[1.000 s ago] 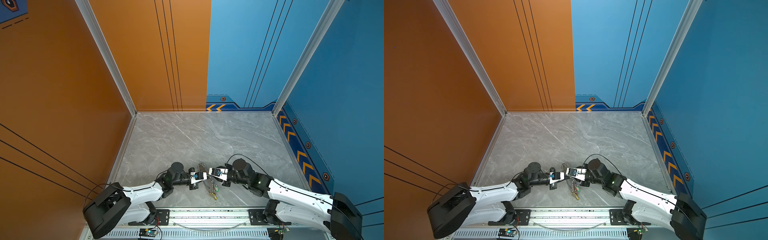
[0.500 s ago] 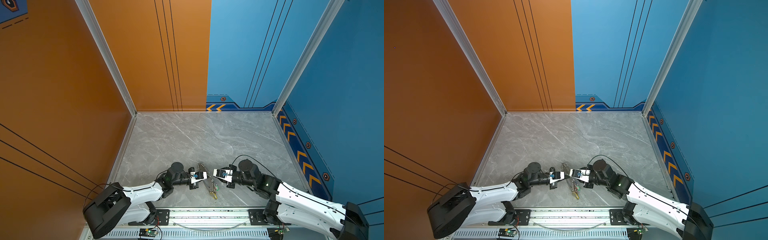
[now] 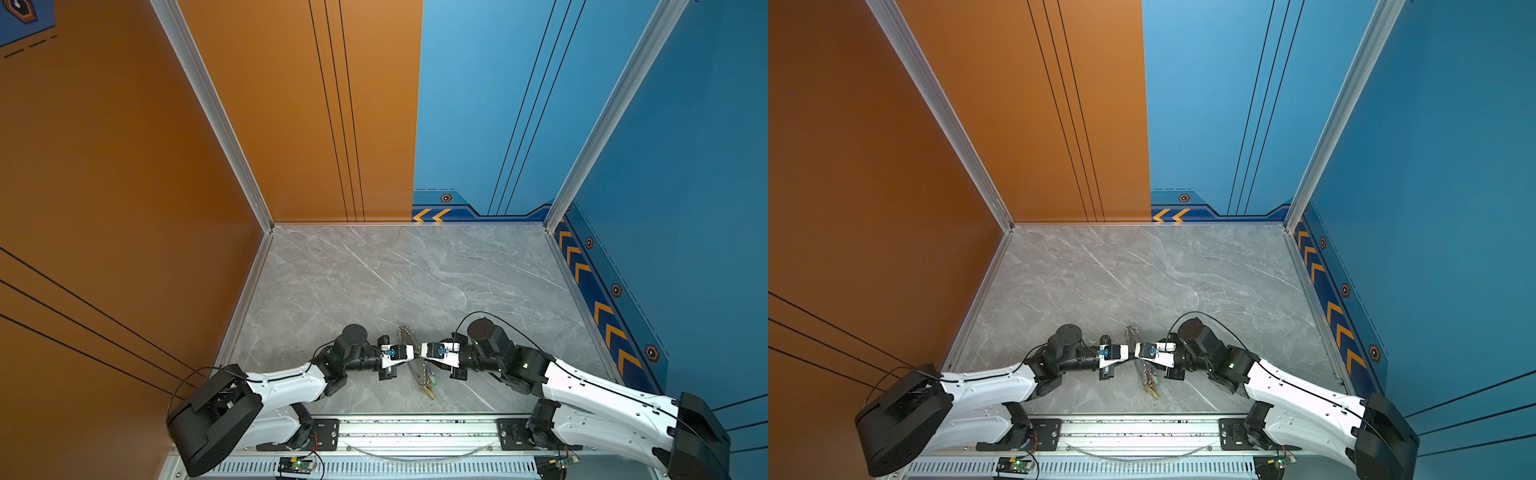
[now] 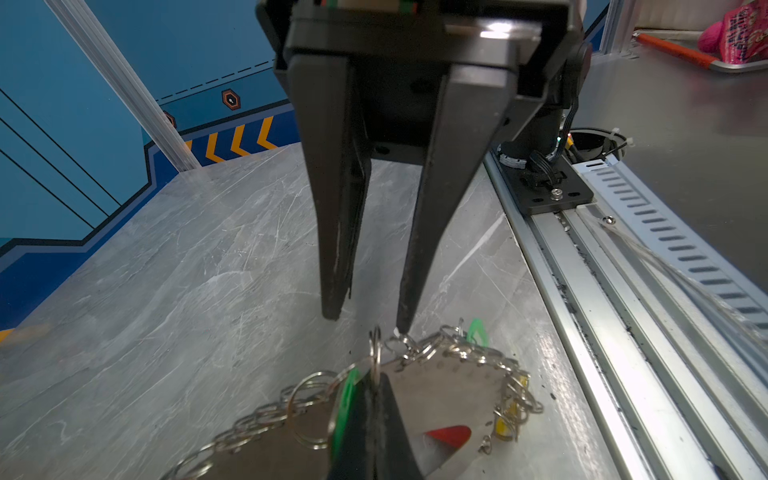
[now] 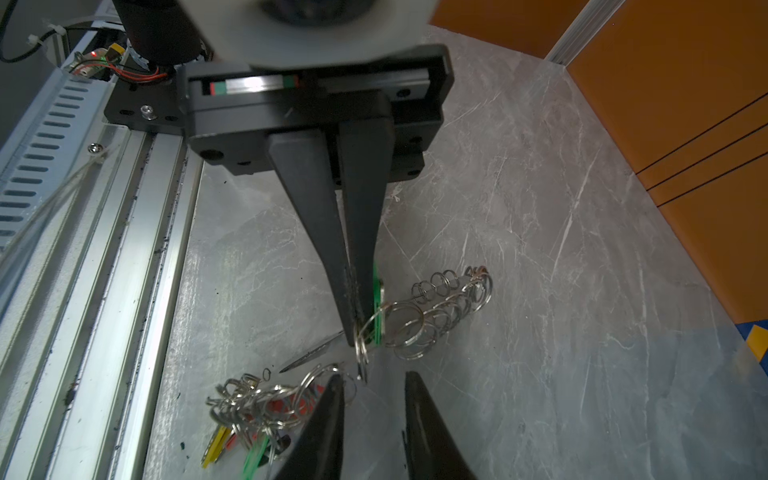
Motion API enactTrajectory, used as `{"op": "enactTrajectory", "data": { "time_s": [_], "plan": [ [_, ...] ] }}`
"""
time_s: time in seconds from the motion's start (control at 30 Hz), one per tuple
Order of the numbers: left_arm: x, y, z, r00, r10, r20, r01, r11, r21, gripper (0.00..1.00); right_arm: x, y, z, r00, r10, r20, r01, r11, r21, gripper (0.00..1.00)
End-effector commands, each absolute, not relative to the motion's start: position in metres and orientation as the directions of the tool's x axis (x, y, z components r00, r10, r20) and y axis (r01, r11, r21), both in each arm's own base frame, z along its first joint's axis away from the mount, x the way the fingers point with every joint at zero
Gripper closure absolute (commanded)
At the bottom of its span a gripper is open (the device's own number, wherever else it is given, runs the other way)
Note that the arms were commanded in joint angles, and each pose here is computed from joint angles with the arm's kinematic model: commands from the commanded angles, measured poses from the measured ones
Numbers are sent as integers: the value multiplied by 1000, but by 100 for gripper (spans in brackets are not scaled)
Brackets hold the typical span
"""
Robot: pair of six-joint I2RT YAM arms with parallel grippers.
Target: Put the keys on the keyring
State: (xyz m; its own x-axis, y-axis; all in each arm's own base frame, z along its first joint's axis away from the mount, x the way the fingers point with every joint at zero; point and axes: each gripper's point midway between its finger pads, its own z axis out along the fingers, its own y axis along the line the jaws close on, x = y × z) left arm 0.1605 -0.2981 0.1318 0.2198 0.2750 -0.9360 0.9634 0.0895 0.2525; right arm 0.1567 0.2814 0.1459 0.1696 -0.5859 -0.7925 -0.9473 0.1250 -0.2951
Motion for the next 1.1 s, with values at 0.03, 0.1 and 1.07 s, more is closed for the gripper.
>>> {"op": "enactTrajectory", "data": {
  "time_s": [0.03, 0.1, 1.07],
  "plan": [
    [159, -299, 138, 224, 241, -944, 966, 76, 248, 100, 155, 291, 160, 198, -558, -806, -948, 98, -301, 76],
    [159, -299, 137, 221, 242, -945, 966, 76, 246, 100, 154, 292, 160, 198, -556, -807, -950, 94, -298, 77],
    [159, -300, 137, 215, 241, -946, 968, 72, 238, 100, 153, 298, 155, 196, -569, -799, -956, 70, -284, 92]
  ]
}}
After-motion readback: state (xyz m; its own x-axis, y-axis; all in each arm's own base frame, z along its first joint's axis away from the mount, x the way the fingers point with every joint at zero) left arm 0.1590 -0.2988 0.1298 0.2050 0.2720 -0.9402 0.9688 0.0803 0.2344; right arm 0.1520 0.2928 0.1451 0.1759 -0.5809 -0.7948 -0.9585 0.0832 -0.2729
